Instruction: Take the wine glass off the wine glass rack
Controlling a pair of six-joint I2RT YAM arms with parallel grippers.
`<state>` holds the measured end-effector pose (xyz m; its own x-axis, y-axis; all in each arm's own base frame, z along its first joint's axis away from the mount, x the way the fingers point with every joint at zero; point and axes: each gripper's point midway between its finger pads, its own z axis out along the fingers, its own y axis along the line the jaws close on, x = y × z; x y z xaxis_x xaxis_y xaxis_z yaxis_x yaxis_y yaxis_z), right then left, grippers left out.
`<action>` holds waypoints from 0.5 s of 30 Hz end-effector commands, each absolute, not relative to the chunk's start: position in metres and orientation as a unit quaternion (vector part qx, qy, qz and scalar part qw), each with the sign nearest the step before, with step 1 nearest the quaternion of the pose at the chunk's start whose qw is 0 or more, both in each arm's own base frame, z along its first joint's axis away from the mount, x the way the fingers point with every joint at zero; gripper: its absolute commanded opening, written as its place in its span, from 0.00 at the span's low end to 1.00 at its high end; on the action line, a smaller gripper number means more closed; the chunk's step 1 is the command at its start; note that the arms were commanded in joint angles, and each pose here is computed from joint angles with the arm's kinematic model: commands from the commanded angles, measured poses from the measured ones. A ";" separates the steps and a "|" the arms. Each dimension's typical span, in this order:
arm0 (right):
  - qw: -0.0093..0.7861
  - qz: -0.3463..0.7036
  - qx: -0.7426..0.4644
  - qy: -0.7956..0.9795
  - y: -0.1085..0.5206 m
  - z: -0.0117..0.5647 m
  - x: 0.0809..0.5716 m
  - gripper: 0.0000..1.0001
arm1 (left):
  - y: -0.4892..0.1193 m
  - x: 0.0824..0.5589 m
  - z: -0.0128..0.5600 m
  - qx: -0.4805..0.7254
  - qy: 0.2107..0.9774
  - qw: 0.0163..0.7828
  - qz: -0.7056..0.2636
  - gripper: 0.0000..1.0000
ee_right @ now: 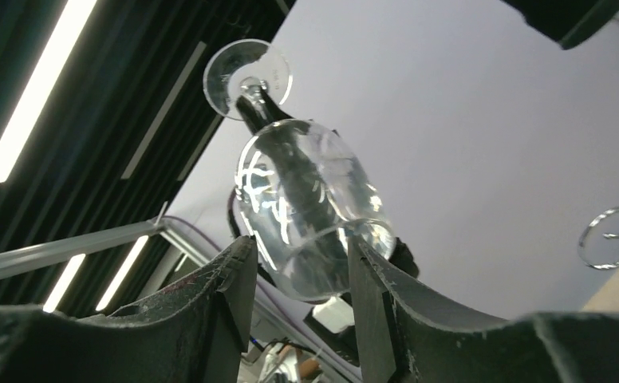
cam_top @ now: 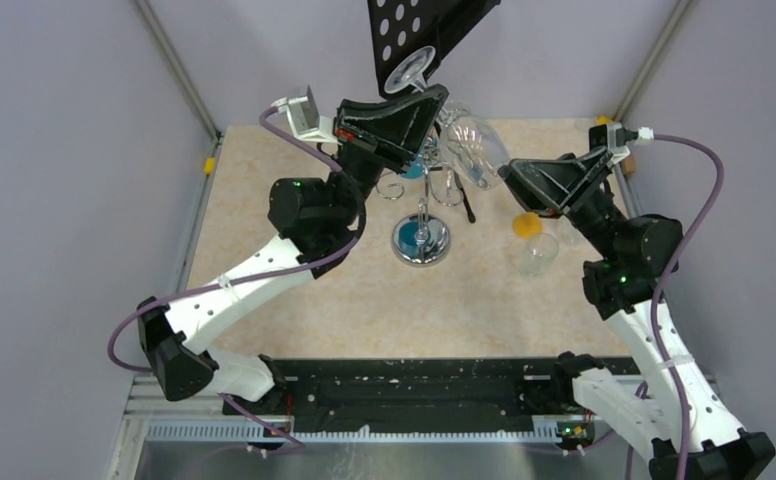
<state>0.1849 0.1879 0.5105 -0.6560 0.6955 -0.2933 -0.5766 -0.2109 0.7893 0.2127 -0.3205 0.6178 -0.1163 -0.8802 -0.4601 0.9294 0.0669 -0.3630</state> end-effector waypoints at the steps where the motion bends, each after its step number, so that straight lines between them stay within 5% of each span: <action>1: 0.421 0.812 -0.024 0.403 0.185 0.559 0.140 0.46 | -0.306 0.195 0.641 0.040 0.252 0.665 -0.701 0.00; 15: 0.408 0.838 -0.039 0.361 0.185 0.568 0.137 0.35 | -0.306 0.194 0.633 0.032 0.244 0.653 -0.716 0.00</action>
<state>0.1665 0.1943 0.5360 -0.6919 0.6471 -0.3203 -0.6317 -0.3276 0.7026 0.2086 -0.3198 0.6211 -0.1339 -0.8931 -0.4295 0.9374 0.0265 -0.3473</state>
